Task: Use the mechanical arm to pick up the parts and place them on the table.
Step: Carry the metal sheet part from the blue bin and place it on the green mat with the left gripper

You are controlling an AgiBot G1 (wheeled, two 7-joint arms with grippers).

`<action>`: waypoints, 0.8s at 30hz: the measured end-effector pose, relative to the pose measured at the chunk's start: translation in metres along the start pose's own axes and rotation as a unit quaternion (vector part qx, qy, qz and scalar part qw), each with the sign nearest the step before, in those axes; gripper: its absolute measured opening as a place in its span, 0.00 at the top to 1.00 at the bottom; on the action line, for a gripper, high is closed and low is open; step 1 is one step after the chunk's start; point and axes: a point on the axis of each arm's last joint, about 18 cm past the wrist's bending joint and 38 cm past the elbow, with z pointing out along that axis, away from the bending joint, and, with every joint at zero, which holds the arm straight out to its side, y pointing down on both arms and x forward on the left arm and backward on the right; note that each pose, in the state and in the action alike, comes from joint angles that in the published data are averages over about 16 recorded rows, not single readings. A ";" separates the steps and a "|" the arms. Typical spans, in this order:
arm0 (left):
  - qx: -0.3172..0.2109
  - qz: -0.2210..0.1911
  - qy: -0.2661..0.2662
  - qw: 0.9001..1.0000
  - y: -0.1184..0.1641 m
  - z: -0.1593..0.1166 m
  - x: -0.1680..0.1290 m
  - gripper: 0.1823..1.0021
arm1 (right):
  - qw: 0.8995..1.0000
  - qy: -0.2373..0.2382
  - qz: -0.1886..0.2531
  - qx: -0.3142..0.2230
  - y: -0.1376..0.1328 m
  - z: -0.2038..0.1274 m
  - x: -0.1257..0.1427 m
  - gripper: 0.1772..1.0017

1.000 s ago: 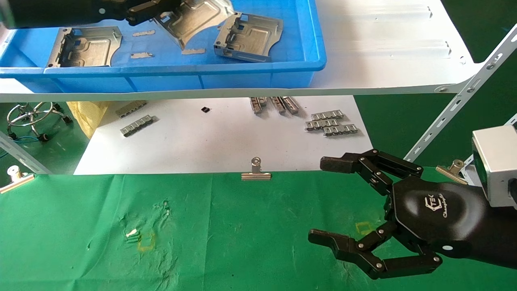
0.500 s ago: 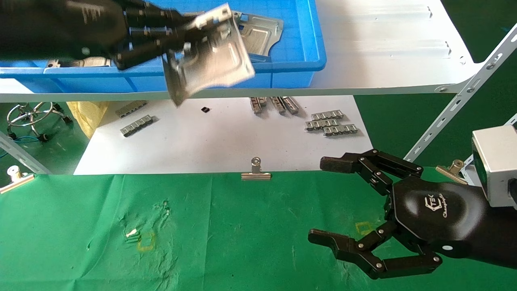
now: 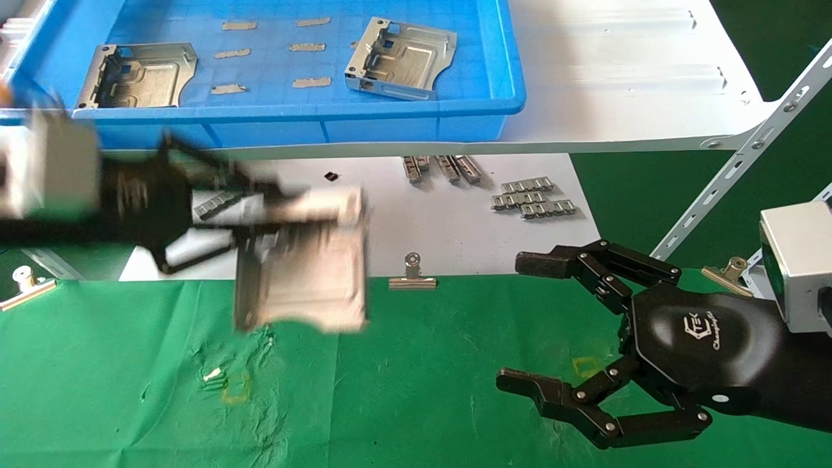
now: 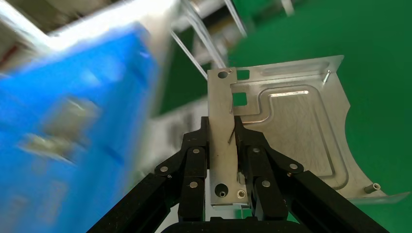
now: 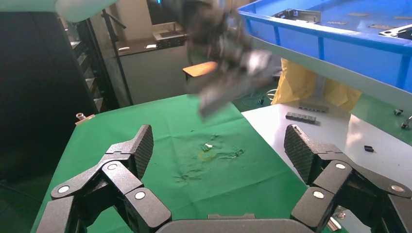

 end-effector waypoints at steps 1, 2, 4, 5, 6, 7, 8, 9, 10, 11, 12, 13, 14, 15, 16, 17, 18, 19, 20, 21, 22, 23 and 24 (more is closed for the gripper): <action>-0.008 0.001 0.007 1.000 0.007 0.000 0.007 0.89 | 1.000 0.000 0.000 0.000 0.000 0.000 0.000 0.00; -0.017 0.002 0.013 1.000 0.015 0.000 0.013 0.89 | 1.000 0.000 0.000 0.000 0.000 0.000 0.000 0.00; -0.034 0.003 0.024 0.999 0.030 -0.001 0.026 0.89 | 1.000 0.000 0.000 0.000 0.000 0.000 0.000 0.00; -0.042 0.003 0.030 0.999 0.038 -0.001 0.032 0.89 | 1.000 0.000 0.000 0.000 0.000 0.000 0.000 0.00; -0.049 0.003 0.034 0.998 0.046 -0.002 0.038 0.89 | 1.000 0.000 0.000 0.000 0.000 0.000 0.000 0.00; -0.056 0.003 0.039 0.998 0.053 -0.003 0.044 0.89 | 1.000 0.000 0.000 0.000 0.000 0.000 0.000 0.00; -0.063 0.001 0.041 0.997 0.060 -0.004 0.049 0.89 | 1.000 0.000 0.000 0.000 0.000 0.000 0.000 0.00; -0.069 -0.002 0.043 0.997 0.067 -0.005 0.054 0.89 | 1.000 0.000 0.000 0.000 0.000 0.000 0.000 0.00; -0.074 -0.006 0.042 0.996 0.074 -0.006 0.058 0.89 | 1.000 0.000 0.000 0.000 0.000 0.000 0.000 0.00; -0.078 -0.011 0.039 0.996 0.080 -0.008 0.061 0.89 | 1.000 0.000 0.000 0.000 0.000 0.000 0.000 0.00; -0.083 -0.015 0.037 0.996 0.085 -0.010 0.065 0.89 | 1.000 0.000 0.000 0.000 0.000 0.000 0.000 0.00; -0.087 -0.018 0.035 0.995 0.090 -0.011 0.068 0.89 | 1.000 0.000 0.000 0.000 0.000 0.000 0.000 0.00; -0.092 -0.021 0.034 0.995 0.095 -0.013 0.070 0.89 | 1.000 0.000 0.000 0.000 0.000 0.000 0.000 0.00; -0.097 -0.024 0.032 0.995 0.100 -0.015 0.073 0.89 | 1.000 0.000 0.000 0.000 0.000 0.000 0.000 0.00; -0.101 -0.026 0.031 0.994 0.104 -0.016 0.075 0.89 | 1.000 0.000 0.000 0.000 0.000 0.000 0.000 0.00; -0.105 -0.028 0.030 0.994 0.108 -0.017 0.077 0.89 | 1.000 0.000 0.000 0.000 0.000 0.000 0.000 0.00; -0.108 -0.030 0.029 0.993 0.111 -0.018 0.079 0.89 | 1.000 0.000 0.000 0.000 0.000 0.000 0.000 0.00; -0.111 -0.032 0.028 0.993 0.115 -0.019 0.081 0.89 | 1.000 0.000 0.000 0.000 0.000 0.000 0.000 0.00; -0.115 -0.034 0.027 0.992 0.117 -0.020 0.083 0.89 | 1.000 0.000 0.000 0.000 0.000 0.000 0.000 0.00; -0.118 -0.036 0.027 0.992 0.120 -0.020 0.084 0.89 | 1.000 0.000 0.000 0.000 0.000 0.000 0.000 0.00; -0.121 -0.037 0.027 0.992 0.123 -0.021 0.086 0.89 | 1.000 0.000 0.000 0.000 0.000 0.000 0.000 0.00; -0.124 -0.038 0.028 0.991 0.125 -0.021 0.087 0.89 | 1.000 0.000 0.000 0.000 0.000 0.000 0.000 0.00; -0.126 -0.039 0.029 0.991 0.127 -0.021 0.089 0.89 | 1.000 0.000 0.000 0.000 0.000 0.000 0.000 0.00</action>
